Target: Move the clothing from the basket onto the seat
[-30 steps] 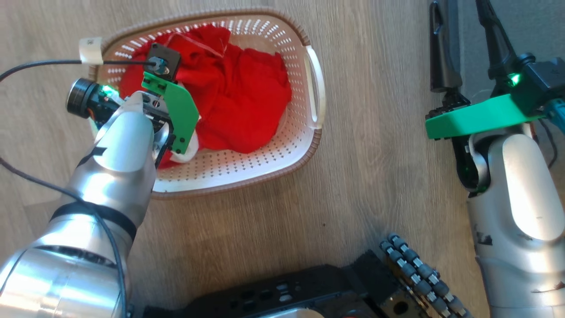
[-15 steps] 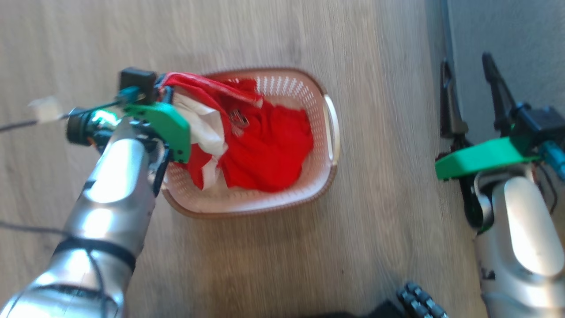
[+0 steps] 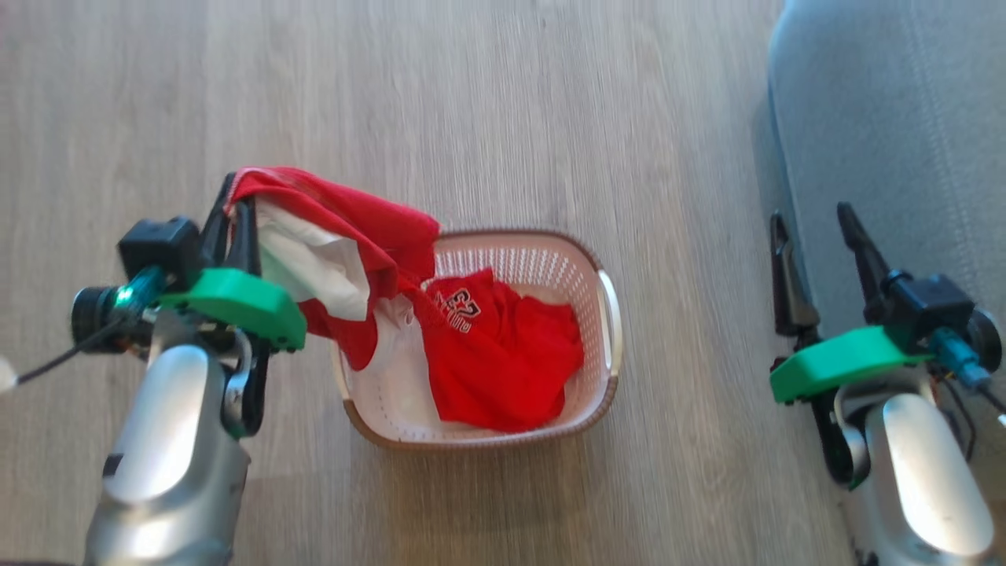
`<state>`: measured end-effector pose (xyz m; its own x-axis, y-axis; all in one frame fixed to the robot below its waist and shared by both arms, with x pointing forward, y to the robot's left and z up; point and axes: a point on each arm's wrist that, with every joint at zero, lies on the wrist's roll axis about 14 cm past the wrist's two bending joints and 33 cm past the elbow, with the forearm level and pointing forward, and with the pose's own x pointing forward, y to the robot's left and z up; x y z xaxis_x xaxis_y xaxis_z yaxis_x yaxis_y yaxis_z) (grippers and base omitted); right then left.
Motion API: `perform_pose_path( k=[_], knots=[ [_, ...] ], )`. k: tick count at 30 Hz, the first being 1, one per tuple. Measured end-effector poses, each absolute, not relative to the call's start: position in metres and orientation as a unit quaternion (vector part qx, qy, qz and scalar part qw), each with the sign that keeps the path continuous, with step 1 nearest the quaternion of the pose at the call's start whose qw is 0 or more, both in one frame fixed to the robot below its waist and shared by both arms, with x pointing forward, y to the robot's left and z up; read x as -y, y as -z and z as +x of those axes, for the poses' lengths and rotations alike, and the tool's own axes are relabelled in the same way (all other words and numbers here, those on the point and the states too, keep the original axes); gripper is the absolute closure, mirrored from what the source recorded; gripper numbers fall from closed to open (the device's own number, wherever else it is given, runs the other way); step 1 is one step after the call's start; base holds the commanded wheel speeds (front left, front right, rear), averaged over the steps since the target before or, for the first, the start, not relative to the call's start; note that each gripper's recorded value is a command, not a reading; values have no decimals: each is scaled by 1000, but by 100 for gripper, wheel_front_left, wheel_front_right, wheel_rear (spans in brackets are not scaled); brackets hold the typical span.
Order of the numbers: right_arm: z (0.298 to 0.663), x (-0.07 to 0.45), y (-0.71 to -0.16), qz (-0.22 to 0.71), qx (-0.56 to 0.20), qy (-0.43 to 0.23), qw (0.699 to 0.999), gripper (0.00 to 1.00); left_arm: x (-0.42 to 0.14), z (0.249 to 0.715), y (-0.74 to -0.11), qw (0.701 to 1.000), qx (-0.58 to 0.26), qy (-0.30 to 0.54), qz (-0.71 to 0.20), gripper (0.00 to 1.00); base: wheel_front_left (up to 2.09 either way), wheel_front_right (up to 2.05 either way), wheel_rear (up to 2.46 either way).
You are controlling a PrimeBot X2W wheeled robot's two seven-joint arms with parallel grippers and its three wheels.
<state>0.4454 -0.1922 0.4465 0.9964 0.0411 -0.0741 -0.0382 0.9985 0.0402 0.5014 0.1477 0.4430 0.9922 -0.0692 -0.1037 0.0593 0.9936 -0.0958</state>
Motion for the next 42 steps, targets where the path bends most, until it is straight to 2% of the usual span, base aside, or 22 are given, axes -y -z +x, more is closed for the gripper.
perform_pose_path(
  k=[4, 10, 20, 42],
  knots=[
    [436, 186, -456, 20, -30, -29, 999, 0, -159, 486, -466, 998, -23, 17, -53, 100, 0, 0, 0],
    [418, 184, -463, 18, -26, -33, 999, 0, -166, 459, -470, 998, -23, 9, -56, 100, 0, 0, 0],
    [397, 178, -475, 5, -15, -51, 999, 0, -173, 438, -491, 998, 1, 1, -55, 100, 0, 0, 0],
    [397, 155, -482, -4, -6, -91, 996, 0, -180, 423, -507, 998, 16, -4, -57, 100, 0, 0, 0]
  ],
)
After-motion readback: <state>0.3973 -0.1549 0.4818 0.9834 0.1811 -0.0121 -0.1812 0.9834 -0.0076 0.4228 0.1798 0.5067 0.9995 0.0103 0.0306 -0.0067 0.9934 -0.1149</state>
